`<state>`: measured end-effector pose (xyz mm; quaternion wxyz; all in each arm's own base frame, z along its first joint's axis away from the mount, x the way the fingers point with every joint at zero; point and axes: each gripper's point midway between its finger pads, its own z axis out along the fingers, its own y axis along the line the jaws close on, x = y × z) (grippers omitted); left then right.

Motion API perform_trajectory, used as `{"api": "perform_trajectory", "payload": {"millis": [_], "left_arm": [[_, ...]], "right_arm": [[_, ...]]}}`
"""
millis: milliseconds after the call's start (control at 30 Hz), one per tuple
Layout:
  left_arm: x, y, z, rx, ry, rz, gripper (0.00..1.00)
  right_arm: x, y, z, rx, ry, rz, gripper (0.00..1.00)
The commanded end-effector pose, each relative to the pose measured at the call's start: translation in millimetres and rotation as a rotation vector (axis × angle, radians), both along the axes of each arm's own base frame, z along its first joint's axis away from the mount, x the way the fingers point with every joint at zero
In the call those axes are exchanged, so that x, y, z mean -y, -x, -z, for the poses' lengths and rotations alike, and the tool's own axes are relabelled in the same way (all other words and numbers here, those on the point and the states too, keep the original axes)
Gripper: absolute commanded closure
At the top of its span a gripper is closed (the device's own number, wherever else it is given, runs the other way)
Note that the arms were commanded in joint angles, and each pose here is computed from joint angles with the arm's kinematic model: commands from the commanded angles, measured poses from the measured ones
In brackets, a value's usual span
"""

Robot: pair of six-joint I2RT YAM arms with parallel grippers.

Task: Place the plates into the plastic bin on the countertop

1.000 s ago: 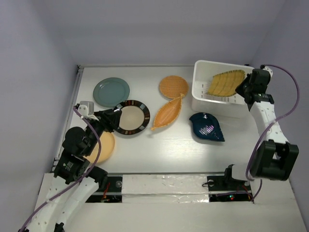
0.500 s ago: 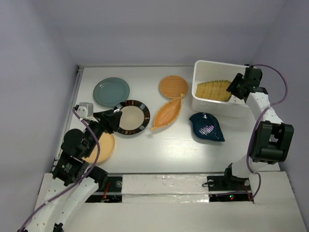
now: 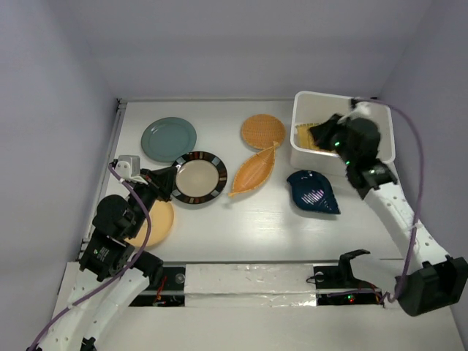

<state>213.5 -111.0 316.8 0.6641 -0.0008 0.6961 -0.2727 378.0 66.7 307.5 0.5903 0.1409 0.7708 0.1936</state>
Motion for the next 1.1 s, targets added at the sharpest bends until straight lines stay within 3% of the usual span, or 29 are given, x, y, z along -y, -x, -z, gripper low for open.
{"api": "perform_trajectory", "payload": {"millis": [0, 67, 200, 300, 367, 400, 433, 500, 533, 700, 900, 1000, 1067], "left_arm": [[-10.8, -1.0, -16.5, 0.047, 0.027, -0.059, 1.0], [-18.5, -1.4, -19.1, 0.057, 0.035, -0.098, 1.0], [-27.2, -1.1, -20.6, 0.061, 0.041, -0.141, 1.0], [-31.3, -0.1, -22.1, 0.065, 0.047, -0.16, 0.99], [-34.3, 1.3, -24.2, 0.073, 0.049, -0.17, 0.95], [-36.0, 2.1, -24.6, 0.075, 0.048, -0.177, 0.94], [-38.4, 2.9, -24.2, 0.075, 0.045, -0.186, 0.91], [-41.8, 3.2, -25.0, 0.081, 0.052, -0.203, 0.88], [-42.3, 3.9, -25.7, 0.084, 0.058, -0.204, 0.84], [-48.1, 3.2, -23.0, 0.07, 0.073, -0.238, 0.81], [-40.7, 2.5, -22.8, 0.071, 0.074, -0.203, 0.77], [-41.6, 2.9, -23.7, 0.075, 0.075, -0.206, 0.77], [-41.5, 2.6, -23.4, 0.074, 0.073, -0.206, 0.76]], "right_arm": [[-113.7, 33.8, 39.5, -0.055, -0.112, -0.319, 1.0], [-185.5, 63.3, 49.2, -0.075, -0.183, -0.477, 1.0], [-281.5, 105.9, 75.8, -0.155, -0.242, -0.643, 1.0], [-336.5, 117.3, 99.8, -0.215, -0.243, -0.666, 0.97], [-366.1, 119.8, 97.9, -0.237, -0.3, -0.681, 0.82], [-380.7, 122.2, 122.3, -0.287, -0.287, -0.684, 0.75], [-397.9, 135.9, 130.0, -0.306, -0.282, -0.709, 0.58], [-427.2, 143.4, 135.0, -0.329, -0.266, -0.733, 0.49], [-444.7, 156.7, 164.4, -0.377, -0.22, -0.754, 0.48], [-488.6, 170.2, 203.4, -0.443, -0.175, -0.793, 0.47], [-507.6, 168.9, 241.9, -0.498, -0.113, -0.819, 0.47], [-512.4, 163.8, 247.5, -0.494, -0.102, -0.806, 0.55], [-513.3, 161.4, 247.0, -0.487, -0.104, -0.797, 0.77]]}}
